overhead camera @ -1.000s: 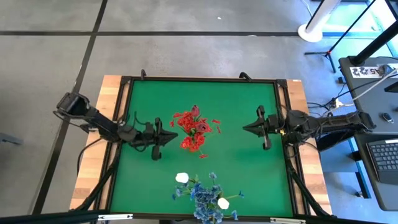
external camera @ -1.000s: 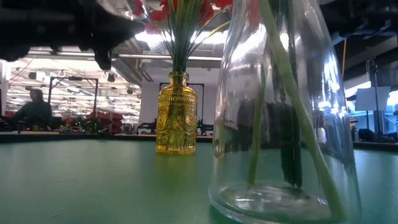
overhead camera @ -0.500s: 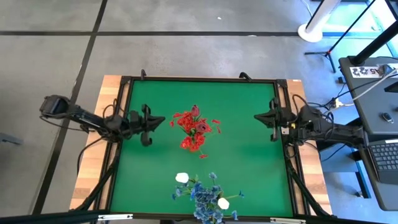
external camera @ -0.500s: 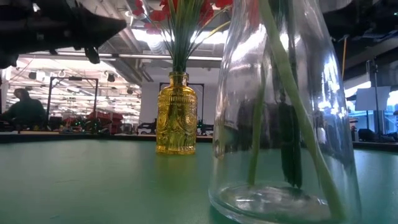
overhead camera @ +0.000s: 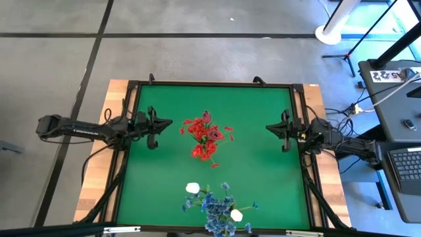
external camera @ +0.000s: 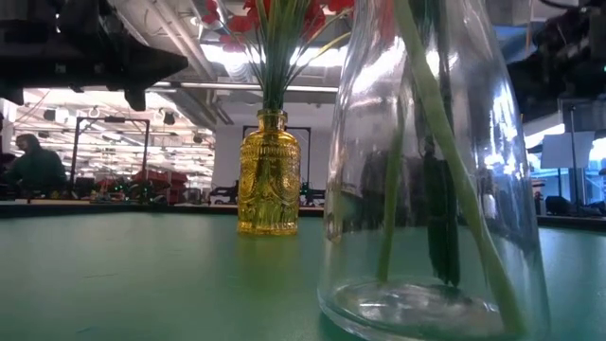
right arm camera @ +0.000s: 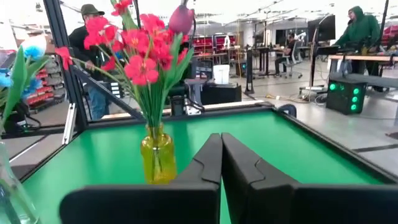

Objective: Sort flowers into vase by color
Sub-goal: Return to Home Position

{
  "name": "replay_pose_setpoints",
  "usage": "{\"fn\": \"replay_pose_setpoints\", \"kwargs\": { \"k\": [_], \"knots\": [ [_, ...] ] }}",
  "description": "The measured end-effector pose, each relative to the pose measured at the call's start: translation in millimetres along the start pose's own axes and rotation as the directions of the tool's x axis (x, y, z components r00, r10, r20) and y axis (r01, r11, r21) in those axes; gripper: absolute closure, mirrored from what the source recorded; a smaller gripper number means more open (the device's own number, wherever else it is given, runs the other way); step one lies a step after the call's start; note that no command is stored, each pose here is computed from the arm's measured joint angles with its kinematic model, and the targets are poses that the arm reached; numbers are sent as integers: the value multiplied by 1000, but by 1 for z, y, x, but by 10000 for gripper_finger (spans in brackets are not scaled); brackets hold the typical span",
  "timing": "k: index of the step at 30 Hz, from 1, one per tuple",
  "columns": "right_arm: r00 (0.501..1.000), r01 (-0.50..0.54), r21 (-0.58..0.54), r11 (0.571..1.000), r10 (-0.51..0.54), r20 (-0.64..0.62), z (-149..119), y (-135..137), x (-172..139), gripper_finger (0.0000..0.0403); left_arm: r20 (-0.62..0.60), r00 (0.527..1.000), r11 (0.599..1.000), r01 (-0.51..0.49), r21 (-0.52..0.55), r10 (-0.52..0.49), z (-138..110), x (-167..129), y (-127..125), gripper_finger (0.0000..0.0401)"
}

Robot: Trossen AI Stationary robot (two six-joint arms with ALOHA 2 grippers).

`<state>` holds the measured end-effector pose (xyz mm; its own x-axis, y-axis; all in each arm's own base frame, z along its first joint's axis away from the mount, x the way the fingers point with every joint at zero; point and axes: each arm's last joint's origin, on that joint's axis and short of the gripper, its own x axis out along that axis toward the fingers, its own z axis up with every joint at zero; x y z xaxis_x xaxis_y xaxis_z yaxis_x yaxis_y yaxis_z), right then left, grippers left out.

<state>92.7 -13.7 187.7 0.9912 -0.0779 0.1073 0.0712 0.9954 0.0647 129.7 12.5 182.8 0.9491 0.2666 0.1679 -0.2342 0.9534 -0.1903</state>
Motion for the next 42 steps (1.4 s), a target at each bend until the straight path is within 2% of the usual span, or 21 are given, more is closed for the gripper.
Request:
{"fn": "replay_pose_setpoints", "kwargs": {
  "k": [6, 15, 24, 27, 29, 32, 37, 42],
  "knots": [
    [999, 3, 27, 1000, -3, -34, -14, -1, 1, 401, -71, 997, 999, -40, -5, 40, -6, 1, 10, 401],
    [998, -22, 28, 999, 23, -59, -17, -1, 1, 400, -124, 992, 999, 3, -45, -8, -9, 1, 18, 401],
    [997, -49, -13, 999, 49, -56, -17, 0, 1, 400, -226, 970, 994, -102, -27, 94, -18, -1, 30, 401],
    [997, -49, -13, 999, 48, -57, -17, 0, 1, 400, -252, 955, 983, -176, -59, 156, -20, -2, 40, 401],
    [997, -48, -14, 999, 47, -57, -17, 0, 1, 400, -260, 954, 980, -180, -91, 151, -20, -2, 45, 401],
    [997, -48, -14, 999, 47, -58, -17, 0, 1, 400, -221, 968, 985, -144, -93, 121, -15, -2, 49, 401],
    [997, -46, 4, 999, 46, -59, -17, 0, 1, 400, -30, 996, 996, -85, -28, 84, 6, -5, 44, 401],
    [997, -44, 11, 999, 45, -60, -18, 0, 1, 400, -65, 992, 994, -111, -18, 109, 3, -12, 40, 401]
  ]
}}
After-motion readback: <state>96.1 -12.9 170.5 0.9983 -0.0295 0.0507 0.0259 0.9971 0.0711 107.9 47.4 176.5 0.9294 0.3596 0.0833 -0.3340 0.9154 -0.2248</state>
